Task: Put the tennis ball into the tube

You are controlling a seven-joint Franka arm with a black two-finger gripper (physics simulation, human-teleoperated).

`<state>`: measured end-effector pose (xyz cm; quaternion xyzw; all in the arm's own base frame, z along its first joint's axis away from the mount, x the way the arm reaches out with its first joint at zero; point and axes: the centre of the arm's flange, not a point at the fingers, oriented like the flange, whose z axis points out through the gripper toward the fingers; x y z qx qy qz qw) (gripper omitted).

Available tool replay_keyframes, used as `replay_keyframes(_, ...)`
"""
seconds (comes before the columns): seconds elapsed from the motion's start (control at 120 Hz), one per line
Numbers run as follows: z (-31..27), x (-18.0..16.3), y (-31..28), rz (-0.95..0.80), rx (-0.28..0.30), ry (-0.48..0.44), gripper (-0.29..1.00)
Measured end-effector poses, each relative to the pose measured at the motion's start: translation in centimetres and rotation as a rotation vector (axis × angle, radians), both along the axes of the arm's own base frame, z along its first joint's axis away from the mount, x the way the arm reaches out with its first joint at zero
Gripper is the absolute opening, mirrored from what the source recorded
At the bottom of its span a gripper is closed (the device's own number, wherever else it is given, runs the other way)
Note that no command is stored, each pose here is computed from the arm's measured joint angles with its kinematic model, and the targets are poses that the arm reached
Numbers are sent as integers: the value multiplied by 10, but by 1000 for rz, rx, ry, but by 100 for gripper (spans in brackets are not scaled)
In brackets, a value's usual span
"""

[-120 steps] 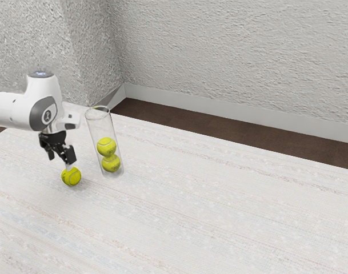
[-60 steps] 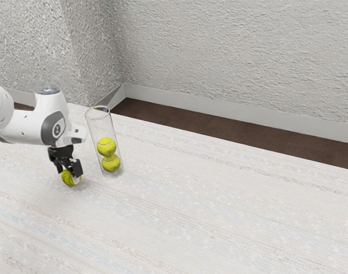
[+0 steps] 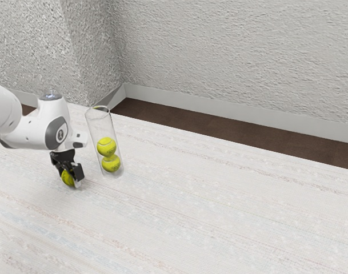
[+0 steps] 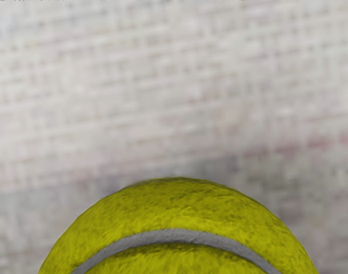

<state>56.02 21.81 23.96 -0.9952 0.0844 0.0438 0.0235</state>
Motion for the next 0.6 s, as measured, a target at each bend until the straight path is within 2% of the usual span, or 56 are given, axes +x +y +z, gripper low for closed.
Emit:
replay_keyframes(0.125, 3, 3, 1, -2, 0, -11, 69)
replay_keyframes(0.383, 5, 4, 0, -3, -3, -15, 50)
replay_keyframes(0.6, 5, 5, -1, -6, 2, -17, 44)
